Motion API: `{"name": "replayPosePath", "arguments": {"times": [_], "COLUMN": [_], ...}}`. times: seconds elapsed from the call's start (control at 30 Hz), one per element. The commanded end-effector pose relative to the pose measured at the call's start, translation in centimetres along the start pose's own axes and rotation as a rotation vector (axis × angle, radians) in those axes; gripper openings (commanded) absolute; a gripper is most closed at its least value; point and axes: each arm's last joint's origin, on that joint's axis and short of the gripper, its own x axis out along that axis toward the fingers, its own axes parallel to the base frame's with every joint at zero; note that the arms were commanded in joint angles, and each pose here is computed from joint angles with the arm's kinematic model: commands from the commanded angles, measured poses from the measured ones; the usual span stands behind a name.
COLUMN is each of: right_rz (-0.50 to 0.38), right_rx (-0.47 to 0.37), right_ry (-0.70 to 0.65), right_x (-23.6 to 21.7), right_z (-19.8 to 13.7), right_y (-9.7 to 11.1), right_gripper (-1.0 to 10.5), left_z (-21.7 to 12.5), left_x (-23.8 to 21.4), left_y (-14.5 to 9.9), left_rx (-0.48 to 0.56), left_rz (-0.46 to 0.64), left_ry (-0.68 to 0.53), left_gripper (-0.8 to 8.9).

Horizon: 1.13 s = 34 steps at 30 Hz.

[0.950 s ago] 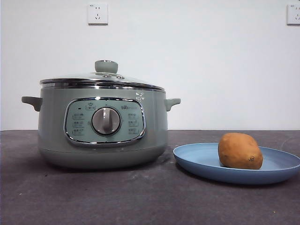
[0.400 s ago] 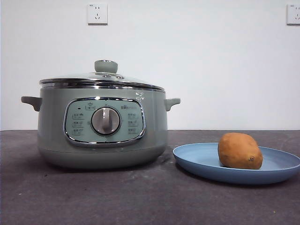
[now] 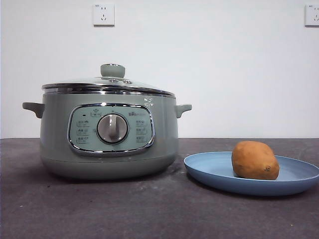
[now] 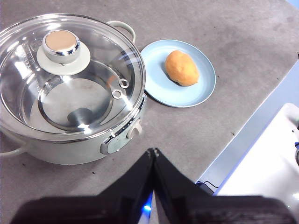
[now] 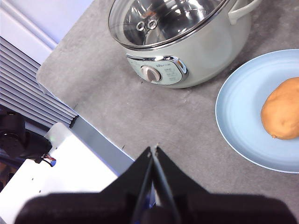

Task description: Take the potato out from the steamer,put the potato on the plate,close the lid

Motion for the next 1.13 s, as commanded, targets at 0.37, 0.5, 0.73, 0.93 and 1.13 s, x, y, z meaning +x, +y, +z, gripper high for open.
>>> {"name": "replayPosePath", "arguments": {"times": [0.37,0.5,0.73,0.93,1.13], "right_rz": [-0.001,-0.001,-0.001,-0.001,-0.001], "right_rx": [-0.001,-0.001,-0.001,-0.001,-0.001], "right_ry": [-0.008,-0.008,-0.008,-0.008,-0.008], "right_x": [-0.1,-0.1,-0.1,-0.1,-0.1], "right_z": [0.1,0.1,0.1,0.1,0.1], "right_y": [0.1,0.1,0.1,0.1,0.1], "right_gripper": [0.0,0.0,0.0,0.0,0.0], "left_z": [0.9,-0.2,-5.0,-10.3,-15.3], "left_x": [-3.1,-5.6,-4.5,-0.3,4.1], "left_y": [0.8,0.8,1.8,3.2,4.4], "left_rx": [0.088,0.126,0.169,0.138,0.106], "left_rz": [0.203,0.345,0.623,0.673,0.666], "left_ry": [-0.281,-0.49,-0.737,-0.785,-0.734], "left_gripper": [-0.03,-0.04,-0.03,-0.04,-0.03]}}
